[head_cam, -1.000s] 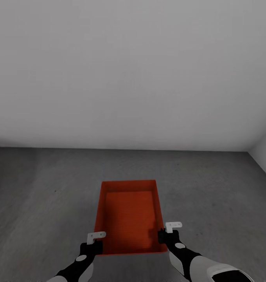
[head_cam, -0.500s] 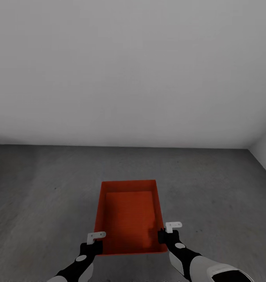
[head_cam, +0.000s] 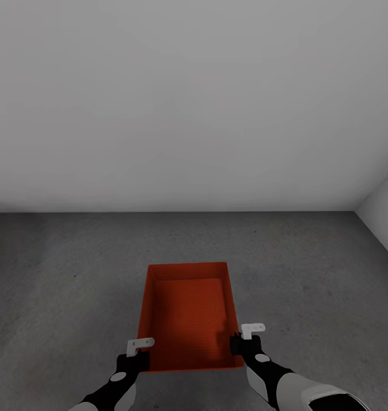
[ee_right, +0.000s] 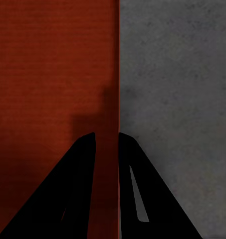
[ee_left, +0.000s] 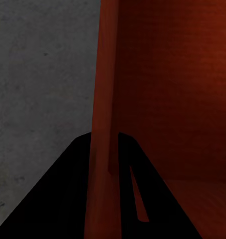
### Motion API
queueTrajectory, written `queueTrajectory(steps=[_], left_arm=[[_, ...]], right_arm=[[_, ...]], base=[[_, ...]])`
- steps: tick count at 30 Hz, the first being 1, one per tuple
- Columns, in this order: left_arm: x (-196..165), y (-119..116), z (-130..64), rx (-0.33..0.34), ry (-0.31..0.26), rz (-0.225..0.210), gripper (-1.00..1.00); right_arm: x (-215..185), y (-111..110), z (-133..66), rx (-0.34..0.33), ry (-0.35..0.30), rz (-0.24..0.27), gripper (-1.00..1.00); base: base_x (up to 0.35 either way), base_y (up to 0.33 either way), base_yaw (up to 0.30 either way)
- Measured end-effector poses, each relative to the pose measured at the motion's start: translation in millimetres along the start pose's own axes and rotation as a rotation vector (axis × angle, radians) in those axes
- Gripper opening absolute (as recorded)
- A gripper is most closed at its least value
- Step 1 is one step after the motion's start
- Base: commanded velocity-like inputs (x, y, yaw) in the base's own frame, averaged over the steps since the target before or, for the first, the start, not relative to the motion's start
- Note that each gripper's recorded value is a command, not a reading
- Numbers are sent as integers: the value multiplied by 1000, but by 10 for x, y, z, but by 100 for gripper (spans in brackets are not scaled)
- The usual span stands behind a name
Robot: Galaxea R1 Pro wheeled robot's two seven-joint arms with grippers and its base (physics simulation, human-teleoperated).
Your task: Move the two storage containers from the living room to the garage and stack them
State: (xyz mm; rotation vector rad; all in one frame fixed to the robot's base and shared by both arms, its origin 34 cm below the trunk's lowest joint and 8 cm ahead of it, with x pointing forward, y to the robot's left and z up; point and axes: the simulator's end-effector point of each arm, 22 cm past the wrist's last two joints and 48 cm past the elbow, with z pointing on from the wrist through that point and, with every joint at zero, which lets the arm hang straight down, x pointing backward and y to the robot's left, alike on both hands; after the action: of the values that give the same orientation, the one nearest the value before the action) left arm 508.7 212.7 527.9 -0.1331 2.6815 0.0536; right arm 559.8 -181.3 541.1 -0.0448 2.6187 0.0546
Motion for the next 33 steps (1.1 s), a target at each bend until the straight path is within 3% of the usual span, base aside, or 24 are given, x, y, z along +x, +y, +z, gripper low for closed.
queueTrajectory(steps=[20, 33], left_arm=[[-1, 0, 2, 0, 1, 1, -100], [54, -5, 164, 0, 1, 2, -100]], right_arm=[[2, 0, 1, 0, 1, 0, -100], [70, -7, 158, 1, 0, 1, -100]], base=[[0, 0, -1], [0, 0, 0]])
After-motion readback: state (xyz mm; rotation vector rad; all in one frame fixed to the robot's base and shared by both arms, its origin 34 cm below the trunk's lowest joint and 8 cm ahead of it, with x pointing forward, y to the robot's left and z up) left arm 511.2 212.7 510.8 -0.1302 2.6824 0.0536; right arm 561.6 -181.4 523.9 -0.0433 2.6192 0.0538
